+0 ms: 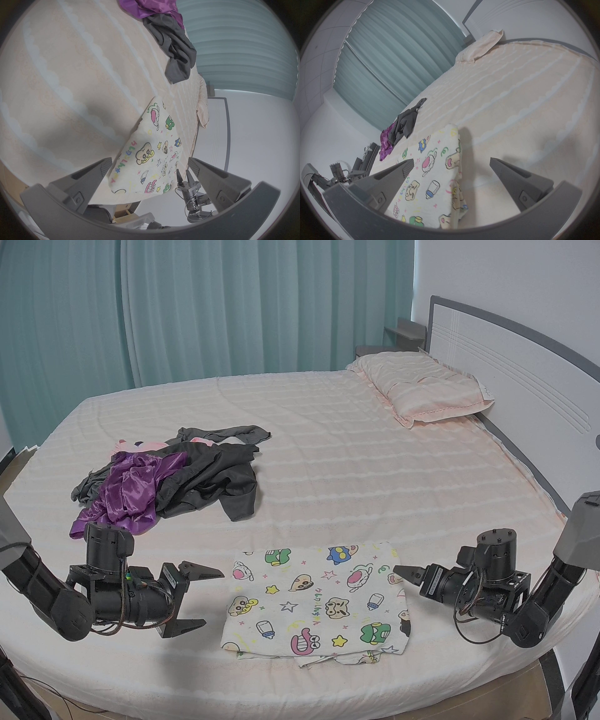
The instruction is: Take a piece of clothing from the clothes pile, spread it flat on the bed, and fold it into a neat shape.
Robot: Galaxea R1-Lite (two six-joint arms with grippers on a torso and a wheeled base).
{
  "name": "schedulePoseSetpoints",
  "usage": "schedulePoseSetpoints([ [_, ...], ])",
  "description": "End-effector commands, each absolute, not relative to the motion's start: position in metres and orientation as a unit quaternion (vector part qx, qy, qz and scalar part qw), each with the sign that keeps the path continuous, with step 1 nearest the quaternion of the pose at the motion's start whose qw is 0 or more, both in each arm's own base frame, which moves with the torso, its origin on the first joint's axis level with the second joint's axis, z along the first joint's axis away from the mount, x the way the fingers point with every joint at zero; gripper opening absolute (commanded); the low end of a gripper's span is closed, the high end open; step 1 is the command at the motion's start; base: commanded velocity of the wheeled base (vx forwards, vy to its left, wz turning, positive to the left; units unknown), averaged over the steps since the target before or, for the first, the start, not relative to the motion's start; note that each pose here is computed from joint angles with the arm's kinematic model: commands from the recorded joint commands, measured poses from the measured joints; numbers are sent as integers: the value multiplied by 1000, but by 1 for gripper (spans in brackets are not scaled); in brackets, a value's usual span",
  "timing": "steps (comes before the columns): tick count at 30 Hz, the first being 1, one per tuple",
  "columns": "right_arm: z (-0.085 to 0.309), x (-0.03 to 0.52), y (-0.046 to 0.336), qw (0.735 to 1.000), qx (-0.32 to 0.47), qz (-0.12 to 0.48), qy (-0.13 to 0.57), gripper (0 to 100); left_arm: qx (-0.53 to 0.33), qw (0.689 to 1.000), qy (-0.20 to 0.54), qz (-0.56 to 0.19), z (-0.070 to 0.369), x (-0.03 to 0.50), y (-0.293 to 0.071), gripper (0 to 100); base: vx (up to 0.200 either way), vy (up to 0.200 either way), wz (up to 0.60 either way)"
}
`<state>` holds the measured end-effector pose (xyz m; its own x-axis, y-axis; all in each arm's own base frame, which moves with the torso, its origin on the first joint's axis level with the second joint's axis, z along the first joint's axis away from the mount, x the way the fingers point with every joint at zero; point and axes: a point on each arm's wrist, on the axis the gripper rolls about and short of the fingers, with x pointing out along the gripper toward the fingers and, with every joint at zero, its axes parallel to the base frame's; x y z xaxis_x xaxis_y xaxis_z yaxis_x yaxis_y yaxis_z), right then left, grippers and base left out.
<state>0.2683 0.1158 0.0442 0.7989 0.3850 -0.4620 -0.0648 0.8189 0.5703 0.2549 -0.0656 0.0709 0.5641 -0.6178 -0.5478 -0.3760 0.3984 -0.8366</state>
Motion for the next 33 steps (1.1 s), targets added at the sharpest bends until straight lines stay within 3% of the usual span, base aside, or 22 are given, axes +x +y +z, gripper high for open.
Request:
schedulePoseSetpoints([
  [1,26,270,126,897,267,143,322,100,-525,708,466,-80,63,258,-72,100,0,0,0],
  [7,15,275,135,889,276,181,317,100,-482,744,457,-64,54,264,-80,100,0,0,0],
  [22,-12,280,165,869,269,234,343,100,-417,779,466,-44,24,284,-117,100,0,0,0],
  [30,-16,277,175,865,265,246,348,100,-412,780,468,-49,22,285,-123,100,0,0,0],
  [31,-16,277,175,865,265,246,348,0,-412,780,468,-49,22,285,-123,100,0,0,0],
  [33,-20,277,177,863,263,247,353,0,-409,781,468,-52,21,284,-126,100,0,0,0],
])
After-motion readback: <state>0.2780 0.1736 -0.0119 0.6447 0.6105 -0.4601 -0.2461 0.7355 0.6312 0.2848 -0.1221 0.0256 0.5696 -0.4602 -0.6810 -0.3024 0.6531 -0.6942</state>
